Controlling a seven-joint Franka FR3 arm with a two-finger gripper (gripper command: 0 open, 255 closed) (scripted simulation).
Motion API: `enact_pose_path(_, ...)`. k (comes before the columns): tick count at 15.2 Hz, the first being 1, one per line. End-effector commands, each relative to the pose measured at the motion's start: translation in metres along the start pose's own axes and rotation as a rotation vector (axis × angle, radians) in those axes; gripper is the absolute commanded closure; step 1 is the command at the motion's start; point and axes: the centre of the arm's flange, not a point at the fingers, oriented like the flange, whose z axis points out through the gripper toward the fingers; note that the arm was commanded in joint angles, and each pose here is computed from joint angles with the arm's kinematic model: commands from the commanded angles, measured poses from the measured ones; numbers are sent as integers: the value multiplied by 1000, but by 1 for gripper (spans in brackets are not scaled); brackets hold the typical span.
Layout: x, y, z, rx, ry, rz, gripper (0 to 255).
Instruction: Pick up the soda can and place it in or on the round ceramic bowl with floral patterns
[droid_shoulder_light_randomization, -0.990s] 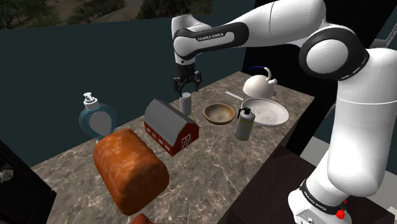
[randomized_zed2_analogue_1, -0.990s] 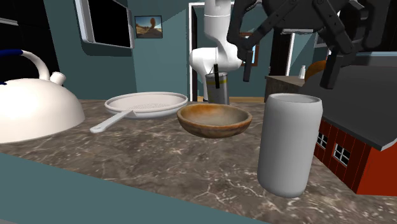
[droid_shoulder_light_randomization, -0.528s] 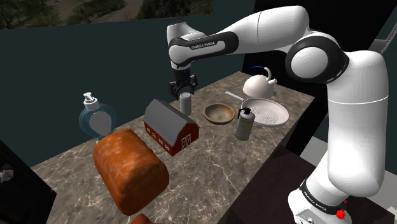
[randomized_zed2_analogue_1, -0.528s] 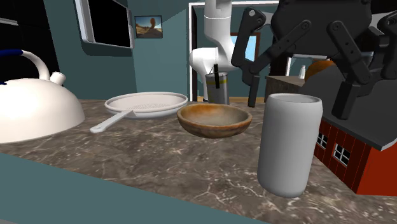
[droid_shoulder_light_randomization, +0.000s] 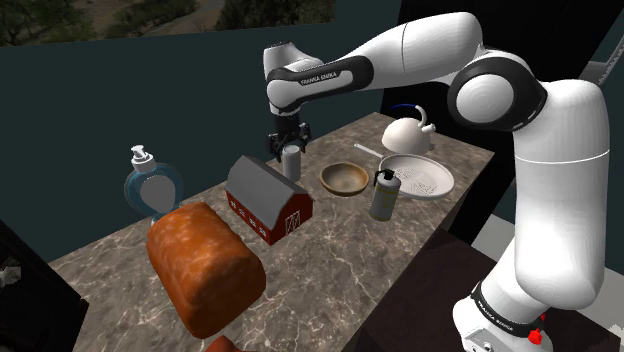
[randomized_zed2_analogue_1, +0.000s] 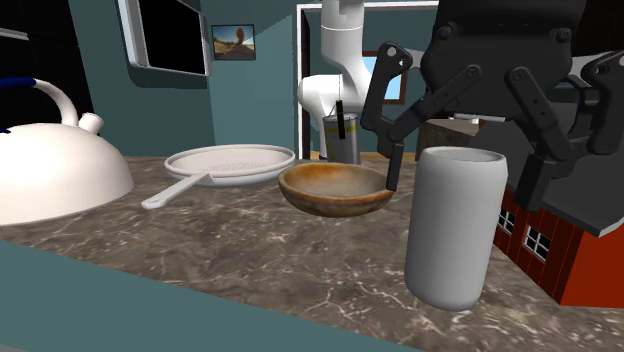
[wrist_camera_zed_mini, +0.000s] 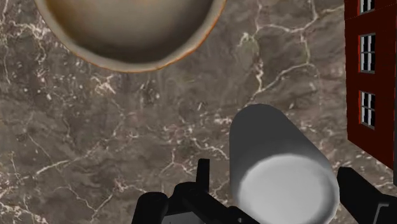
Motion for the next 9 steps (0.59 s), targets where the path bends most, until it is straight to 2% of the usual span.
enact_pose_path(1, 0, 0, 0, 0, 0, 0, 0)
enact_pose_path(2, 0, 0, 0, 0, 0, 0, 0)
enact_pose_path(3, 0, 0, 0, 0, 0, 0, 255)
enact_pose_path(9, 0, 0, 0, 0, 0, 0, 255)
